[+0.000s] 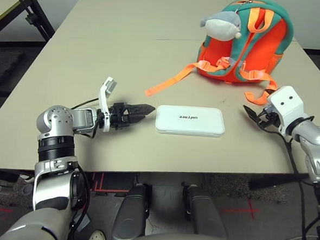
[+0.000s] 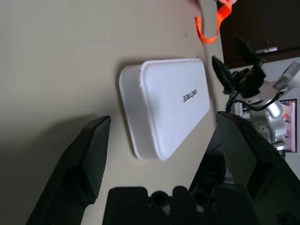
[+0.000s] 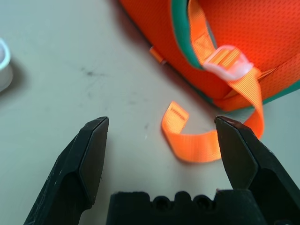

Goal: Put the pencil case into the backpack and zip it.

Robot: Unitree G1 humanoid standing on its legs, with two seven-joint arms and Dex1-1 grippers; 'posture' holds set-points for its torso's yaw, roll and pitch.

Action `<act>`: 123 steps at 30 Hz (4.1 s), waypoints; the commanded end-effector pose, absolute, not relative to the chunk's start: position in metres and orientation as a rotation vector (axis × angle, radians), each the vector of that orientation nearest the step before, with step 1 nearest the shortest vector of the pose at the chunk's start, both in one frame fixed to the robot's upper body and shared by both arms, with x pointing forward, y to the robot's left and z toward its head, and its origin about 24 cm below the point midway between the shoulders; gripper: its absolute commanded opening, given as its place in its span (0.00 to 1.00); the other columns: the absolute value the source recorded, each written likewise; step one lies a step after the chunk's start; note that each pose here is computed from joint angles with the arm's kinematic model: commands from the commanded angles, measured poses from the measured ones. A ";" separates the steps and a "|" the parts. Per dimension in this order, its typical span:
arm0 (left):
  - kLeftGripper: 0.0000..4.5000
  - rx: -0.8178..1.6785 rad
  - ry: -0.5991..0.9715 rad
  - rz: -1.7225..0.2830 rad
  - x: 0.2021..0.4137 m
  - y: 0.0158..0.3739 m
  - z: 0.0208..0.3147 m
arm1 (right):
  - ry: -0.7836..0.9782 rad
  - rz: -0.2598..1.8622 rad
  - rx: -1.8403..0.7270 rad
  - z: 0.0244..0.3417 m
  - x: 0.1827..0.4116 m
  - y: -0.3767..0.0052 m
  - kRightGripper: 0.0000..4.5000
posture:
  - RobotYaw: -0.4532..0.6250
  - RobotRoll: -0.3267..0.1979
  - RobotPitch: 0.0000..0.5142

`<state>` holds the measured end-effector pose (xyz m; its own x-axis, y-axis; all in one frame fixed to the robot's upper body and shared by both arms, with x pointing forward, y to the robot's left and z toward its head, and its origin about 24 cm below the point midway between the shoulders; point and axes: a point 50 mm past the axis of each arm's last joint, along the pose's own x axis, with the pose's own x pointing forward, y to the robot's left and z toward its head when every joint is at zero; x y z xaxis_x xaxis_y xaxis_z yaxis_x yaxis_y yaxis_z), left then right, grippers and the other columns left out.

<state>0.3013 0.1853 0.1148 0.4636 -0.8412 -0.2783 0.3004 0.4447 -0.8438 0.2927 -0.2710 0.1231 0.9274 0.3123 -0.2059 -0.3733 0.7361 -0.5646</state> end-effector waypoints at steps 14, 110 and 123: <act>1.00 -0.816 0.935 -0.780 0.302 0.178 0.093 | 0.197 0.471 -0.676 0.117 0.280 -0.268 0.99 | 0.28 0.62 0.32; 0.27 -0.702 0.233 -0.593 0.348 0.226 0.200 | 0.222 0.612 -0.435 0.126 0.299 -0.200 1.00 | 0.31 0.62 0.30; 0.27 -0.740 0.211 -0.549 0.360 0.216 0.193 | -0.011 0.344 0.063 0.192 0.316 -0.201 1.00 | 0.27 0.62 0.30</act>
